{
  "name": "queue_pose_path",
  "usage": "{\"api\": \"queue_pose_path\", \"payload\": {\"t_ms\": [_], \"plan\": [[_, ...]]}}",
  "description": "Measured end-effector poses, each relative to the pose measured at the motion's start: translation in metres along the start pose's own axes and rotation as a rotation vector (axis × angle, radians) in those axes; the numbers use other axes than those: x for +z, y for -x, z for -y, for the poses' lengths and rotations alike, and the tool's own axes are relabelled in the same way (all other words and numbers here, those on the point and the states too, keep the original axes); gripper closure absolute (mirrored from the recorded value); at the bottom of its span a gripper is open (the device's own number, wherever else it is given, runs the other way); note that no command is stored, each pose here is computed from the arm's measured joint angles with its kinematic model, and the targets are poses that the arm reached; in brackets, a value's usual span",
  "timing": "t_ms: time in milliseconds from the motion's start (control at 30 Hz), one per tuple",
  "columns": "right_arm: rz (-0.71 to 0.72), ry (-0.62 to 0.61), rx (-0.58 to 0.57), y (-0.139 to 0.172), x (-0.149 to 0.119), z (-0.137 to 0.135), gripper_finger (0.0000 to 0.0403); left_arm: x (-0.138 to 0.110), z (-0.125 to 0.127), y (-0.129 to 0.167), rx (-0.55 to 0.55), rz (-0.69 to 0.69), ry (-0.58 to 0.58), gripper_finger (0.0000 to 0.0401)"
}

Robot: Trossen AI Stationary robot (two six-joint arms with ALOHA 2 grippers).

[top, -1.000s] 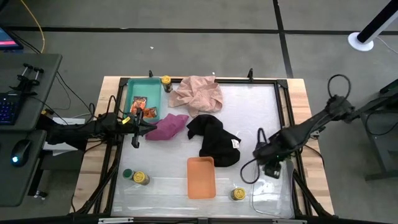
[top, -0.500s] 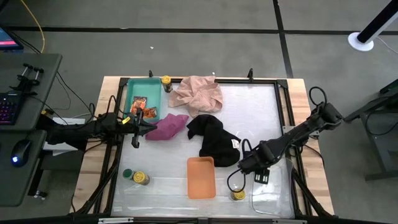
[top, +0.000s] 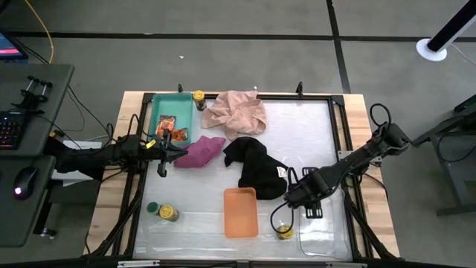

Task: Sort spices by type
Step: Put the top green seasoning bottle into the transparent bin

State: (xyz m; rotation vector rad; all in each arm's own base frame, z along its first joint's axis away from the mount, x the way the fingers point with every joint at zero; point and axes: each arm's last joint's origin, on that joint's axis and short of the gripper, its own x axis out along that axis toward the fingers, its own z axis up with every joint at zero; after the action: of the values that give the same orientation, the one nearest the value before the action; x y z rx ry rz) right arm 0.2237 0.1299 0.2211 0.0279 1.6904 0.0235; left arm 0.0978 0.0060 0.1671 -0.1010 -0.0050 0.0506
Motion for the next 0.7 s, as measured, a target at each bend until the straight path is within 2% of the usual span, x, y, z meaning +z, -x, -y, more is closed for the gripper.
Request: {"api": "queue_pose_path", "payload": {"t_ms": [200,367,433,700], "plan": [[0.000,-0.005,0.000,-0.0001,-0.0003,-0.0006,0.0211,0.0000,0.0000,0.0000,0.000,0.000,0.000,0.0400],[-0.004,-0.051,0.005,-0.0001,-0.0005,-0.0007,0.0114,0.0000,0.0000,0.0000,0.000,0.000,0.000,0.0400],[-0.010,-0.062,0.017,-0.0001,-0.0006,-0.0011,0.0088,0.0000,0.0000,0.0000,0.000,0.000,0.000,0.0400],[-0.040,-0.092,0.052,0.0016,-0.0033,-0.0013,0.0071,0.0000,0.0000,0.0000,0.000,0.000,0.000,0.0400]]}}
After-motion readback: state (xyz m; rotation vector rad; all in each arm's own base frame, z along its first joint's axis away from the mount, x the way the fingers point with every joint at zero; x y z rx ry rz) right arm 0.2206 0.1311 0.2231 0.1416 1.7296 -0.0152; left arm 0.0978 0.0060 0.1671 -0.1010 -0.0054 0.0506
